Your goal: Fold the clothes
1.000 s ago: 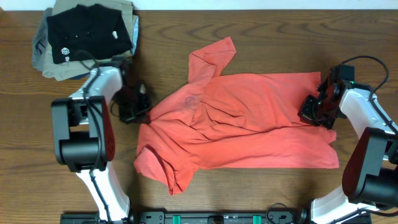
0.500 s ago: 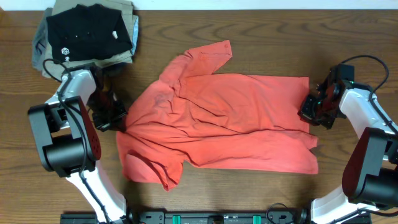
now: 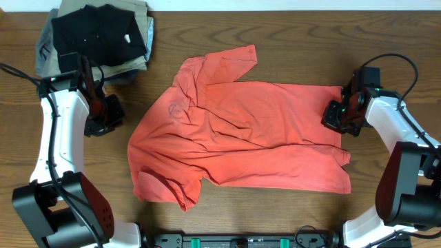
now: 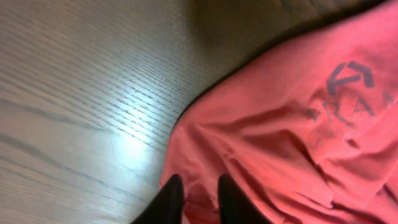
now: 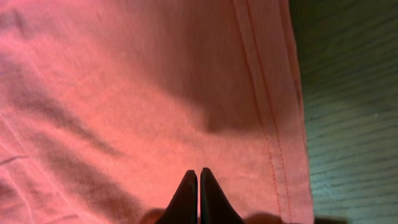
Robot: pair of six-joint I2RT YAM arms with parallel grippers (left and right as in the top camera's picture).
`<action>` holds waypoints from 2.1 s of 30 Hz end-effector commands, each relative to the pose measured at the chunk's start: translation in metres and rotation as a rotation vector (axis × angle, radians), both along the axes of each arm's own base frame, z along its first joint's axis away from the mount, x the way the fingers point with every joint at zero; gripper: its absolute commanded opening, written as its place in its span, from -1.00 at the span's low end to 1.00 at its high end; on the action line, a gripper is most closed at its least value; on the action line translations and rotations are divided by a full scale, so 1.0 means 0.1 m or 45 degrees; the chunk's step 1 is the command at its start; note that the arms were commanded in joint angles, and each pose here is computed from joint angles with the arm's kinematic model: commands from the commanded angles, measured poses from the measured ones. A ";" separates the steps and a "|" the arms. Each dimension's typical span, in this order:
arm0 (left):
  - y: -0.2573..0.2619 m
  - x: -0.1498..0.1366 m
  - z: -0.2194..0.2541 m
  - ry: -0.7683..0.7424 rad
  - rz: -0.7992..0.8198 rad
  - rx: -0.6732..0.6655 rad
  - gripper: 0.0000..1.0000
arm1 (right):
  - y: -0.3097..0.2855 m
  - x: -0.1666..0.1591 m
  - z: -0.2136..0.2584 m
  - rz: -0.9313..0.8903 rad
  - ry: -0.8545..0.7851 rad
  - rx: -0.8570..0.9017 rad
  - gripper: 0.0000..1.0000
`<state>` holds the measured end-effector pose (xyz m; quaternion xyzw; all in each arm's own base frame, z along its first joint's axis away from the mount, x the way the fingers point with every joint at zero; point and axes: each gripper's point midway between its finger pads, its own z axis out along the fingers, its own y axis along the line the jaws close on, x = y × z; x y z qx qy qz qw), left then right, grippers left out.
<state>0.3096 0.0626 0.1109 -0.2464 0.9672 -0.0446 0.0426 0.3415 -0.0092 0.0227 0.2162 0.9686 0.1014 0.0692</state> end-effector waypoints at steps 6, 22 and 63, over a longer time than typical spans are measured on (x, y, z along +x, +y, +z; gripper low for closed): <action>-0.02 -0.04 -0.09 0.053 0.099 -0.028 0.43 | -0.01 0.02 -0.17 -0.024 0.031 -0.024 -0.97; -0.02 -0.08 -0.09 0.072 0.099 -0.031 0.57 | -0.18 -0.01 -0.31 -0.070 0.082 -0.190 -0.98; -0.19 -0.04 -0.07 0.049 0.063 -0.125 0.72 | -1.79 0.16 0.28 -0.490 0.154 -0.351 -0.98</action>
